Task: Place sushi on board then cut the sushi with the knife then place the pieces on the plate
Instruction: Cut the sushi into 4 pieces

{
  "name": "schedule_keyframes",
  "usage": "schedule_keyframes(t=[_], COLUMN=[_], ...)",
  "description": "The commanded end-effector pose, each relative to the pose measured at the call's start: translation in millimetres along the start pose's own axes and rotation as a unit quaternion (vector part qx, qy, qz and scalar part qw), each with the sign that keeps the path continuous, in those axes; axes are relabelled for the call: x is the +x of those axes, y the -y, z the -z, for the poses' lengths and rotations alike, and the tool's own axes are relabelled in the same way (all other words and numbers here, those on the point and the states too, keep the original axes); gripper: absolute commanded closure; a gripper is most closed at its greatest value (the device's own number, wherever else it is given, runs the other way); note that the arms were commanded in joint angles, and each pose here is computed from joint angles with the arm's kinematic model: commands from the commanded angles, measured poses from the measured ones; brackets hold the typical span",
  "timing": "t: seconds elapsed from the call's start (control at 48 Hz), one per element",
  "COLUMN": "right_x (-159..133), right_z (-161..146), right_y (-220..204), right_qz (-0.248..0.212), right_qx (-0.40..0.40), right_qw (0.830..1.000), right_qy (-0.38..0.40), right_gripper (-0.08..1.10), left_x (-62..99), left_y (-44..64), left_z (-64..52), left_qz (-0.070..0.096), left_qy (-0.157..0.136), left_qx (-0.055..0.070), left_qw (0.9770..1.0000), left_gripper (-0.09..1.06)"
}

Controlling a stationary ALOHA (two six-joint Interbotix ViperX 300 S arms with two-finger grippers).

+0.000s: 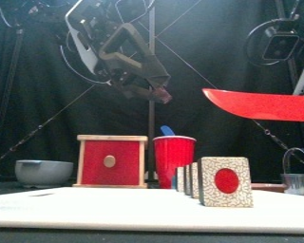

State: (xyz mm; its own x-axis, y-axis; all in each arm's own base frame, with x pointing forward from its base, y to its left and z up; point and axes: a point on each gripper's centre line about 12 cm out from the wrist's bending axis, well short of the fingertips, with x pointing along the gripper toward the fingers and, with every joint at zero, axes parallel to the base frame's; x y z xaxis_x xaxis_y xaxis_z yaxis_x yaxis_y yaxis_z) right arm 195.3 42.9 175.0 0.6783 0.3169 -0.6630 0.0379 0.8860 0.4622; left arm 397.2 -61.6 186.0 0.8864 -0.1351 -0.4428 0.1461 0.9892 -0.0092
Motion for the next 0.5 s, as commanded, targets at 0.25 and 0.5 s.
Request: schedule_keyframes(t=[0.25, 0.5], right_x=[-18.1, -19.3], right_z=[14.7, 13.9], right_y=[28.0, 35.7], right_qz=[0.025, 0.036], right_qx=[0.048, 0.069], right_qw=[0.998, 0.996], right_qy=[-0.043, -0.044], right_gripper=[0.65, 0.64], left_x=[-3.8, -0.1], left_y=[-19.0, -28.3], left_z=[-4.5, 7.8], left_qz=[-0.021, -0.032], left_qy=[0.025, 0.008], left_qx=[-0.007, -0.015], left_qw=[0.9994, 0.9993], left_gripper=[0.1, 0.1])
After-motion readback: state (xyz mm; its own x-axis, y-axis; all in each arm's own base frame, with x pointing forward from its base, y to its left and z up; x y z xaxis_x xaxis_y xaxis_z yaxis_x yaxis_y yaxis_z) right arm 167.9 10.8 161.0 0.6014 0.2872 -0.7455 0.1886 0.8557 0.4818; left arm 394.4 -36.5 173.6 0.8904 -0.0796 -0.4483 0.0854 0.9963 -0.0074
